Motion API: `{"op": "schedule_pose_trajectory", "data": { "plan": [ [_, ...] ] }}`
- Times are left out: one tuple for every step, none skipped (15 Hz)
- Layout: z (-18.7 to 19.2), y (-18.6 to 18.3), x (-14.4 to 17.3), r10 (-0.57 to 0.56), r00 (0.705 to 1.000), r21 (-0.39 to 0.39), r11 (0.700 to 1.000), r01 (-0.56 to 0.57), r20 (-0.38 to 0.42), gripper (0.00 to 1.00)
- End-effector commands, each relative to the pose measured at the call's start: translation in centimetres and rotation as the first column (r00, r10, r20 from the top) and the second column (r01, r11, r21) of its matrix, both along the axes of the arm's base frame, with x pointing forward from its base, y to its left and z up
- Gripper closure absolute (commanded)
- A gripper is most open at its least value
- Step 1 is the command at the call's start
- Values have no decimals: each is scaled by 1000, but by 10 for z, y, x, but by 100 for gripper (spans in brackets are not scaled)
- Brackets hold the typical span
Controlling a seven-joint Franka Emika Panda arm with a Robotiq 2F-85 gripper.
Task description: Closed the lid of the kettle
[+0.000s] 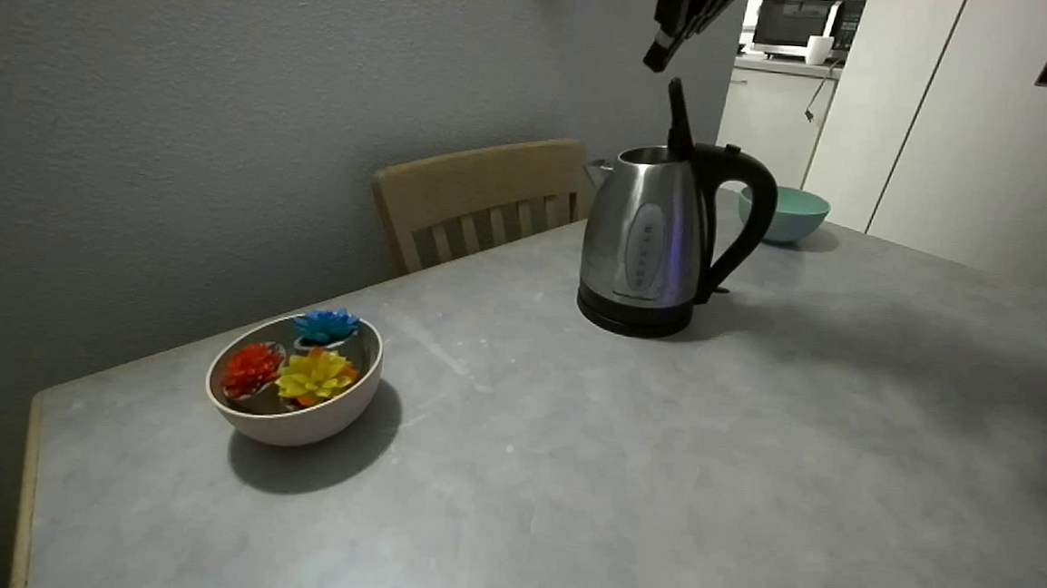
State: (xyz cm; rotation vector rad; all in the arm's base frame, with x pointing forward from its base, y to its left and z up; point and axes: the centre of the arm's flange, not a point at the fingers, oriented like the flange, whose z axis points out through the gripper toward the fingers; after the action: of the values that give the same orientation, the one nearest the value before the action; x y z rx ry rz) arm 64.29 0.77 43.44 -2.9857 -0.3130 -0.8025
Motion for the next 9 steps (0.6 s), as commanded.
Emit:
{"op": "schedule_pose_trajectory", "data": {
  "plan": [
    [15, -6, -6, -18, 998, 4, 1000, 18, 54, 100],
    [18, -8, -7, -35, 997, 1, 999, 35, 63, 100],
    [22, -9, -10, -54, 996, 0, 999, 54, 65, 100],
    [27, -12, -13, -85, 994, -3, 996, 86, 64, 100],
    [29, -14, -15, -113, 991, -6, 994, 113, 67, 100],
    [32, -18, -17, -145, 988, -14, 989, 146, 61, 100],
    [35, -21, -19, -175, 983, -21, 984, 177, 58, 100],
    [35, -26, -21, -212, 976, -31, 976, 214, 53, 100],
    [36, -30, -23, -251, 967, -41, 967, 253, 46, 100]
  ]
}}
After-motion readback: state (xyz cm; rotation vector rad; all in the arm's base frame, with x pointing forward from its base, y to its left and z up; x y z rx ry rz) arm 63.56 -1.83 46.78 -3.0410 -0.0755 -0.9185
